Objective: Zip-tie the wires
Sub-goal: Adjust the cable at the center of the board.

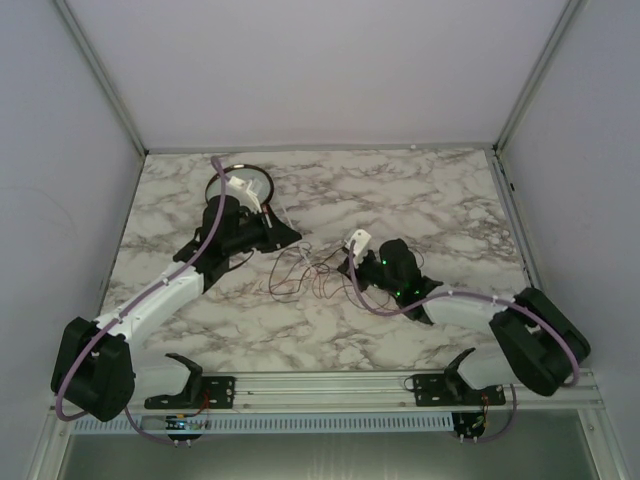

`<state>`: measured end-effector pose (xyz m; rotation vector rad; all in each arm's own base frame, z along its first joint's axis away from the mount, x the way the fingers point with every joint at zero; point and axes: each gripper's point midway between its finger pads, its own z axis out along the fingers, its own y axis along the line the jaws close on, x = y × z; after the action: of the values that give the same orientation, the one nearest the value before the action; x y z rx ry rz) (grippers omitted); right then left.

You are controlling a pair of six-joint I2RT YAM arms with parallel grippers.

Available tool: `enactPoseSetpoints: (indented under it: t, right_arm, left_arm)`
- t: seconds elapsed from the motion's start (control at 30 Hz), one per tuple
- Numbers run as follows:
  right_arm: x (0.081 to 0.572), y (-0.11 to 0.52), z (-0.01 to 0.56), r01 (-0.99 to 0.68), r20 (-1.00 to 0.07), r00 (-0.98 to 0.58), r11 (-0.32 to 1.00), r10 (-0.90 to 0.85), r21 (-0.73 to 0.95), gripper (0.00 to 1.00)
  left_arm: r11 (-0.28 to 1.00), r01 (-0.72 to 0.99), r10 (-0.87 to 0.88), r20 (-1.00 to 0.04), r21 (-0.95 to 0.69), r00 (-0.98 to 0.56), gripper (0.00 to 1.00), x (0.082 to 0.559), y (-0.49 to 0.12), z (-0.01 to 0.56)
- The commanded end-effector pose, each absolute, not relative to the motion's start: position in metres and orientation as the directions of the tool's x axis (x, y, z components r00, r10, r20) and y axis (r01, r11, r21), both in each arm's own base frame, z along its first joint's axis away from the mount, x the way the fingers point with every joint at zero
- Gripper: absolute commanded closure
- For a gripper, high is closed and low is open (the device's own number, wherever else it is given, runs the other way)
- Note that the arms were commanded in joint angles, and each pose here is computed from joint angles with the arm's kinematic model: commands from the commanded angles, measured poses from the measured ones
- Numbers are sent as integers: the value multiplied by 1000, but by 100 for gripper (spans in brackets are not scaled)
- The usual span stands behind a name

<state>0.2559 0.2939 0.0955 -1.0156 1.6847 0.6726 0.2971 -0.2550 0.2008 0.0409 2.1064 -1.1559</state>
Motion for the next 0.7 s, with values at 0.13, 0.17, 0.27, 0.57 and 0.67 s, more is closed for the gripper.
enactPoseSetpoints:
  t: [0.13, 0.17, 0.27, 0.57, 0.67]
  right_arm:
    - [249, 247, 91, -755, -922, -257, 656, -289, 4, 100]
    - [250, 242, 92, -742, -923, -262, 670, -283, 6, 100]
    - [252, 229, 96, -703, -925, -280, 711, -256, 16, 100]
    - [260, 191, 104, -570, -930, -333, 819, -153, 69, 100]
    - [263, 180, 107, -530, -936, -333, 843, -109, 91, 100]
  left_arm:
    - [596, 383, -325, -649, -705, -688, 100, 306, -245, 225]
    - [597, 384, -327, -651, -704, -685, 100, 306, -244, 226]
    - [601, 381, -330, -652, -703, -682, 100, 306, -241, 226]
    - [607, 377, -334, -656, -699, -677, 100, 305, -235, 227]
    - [614, 372, -335, -656, -697, -676, 100, 306, -231, 227]
